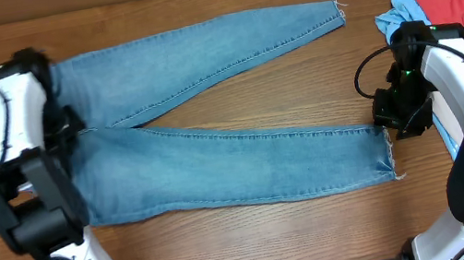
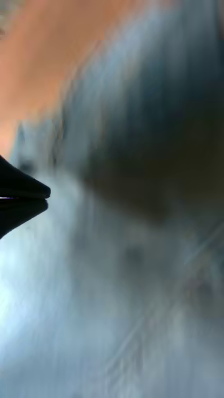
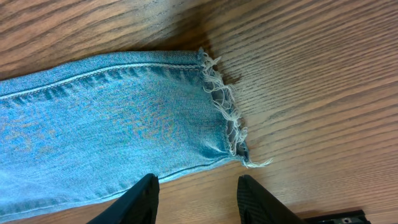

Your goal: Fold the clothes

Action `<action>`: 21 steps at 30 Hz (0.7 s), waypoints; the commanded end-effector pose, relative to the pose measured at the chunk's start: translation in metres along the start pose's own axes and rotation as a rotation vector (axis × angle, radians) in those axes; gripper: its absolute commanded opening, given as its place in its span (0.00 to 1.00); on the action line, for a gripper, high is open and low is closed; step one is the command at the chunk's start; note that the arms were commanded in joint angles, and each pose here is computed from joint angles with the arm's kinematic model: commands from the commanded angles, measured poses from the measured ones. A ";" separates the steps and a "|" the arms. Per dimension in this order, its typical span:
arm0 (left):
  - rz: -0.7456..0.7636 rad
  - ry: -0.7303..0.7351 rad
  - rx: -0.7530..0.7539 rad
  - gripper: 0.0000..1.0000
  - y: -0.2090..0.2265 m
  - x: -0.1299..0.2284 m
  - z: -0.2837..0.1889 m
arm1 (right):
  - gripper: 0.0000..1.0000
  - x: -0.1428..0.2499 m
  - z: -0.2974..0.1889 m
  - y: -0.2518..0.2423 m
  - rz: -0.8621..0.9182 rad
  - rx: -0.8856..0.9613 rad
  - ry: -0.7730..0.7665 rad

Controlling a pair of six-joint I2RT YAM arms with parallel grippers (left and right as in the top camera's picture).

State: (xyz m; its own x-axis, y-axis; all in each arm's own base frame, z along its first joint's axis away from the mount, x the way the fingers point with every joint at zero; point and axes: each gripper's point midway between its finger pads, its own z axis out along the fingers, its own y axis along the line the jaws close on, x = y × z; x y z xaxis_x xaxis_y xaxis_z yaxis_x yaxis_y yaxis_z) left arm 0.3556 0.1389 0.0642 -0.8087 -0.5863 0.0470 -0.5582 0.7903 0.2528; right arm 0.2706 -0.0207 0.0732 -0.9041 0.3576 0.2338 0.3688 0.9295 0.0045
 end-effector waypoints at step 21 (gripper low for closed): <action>-0.048 -0.160 0.228 0.04 0.042 -0.029 -0.044 | 0.45 0.000 -0.004 -0.002 0.000 0.004 -0.020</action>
State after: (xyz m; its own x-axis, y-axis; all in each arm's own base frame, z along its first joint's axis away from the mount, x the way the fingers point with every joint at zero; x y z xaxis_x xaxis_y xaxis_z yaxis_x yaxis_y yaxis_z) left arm 0.3352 0.2077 0.1046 -0.6801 -0.7310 -0.0560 -0.7330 0.6765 0.0712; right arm 0.2708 -0.0208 0.0732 -0.9044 0.3577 0.2326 0.3687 0.9295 0.0044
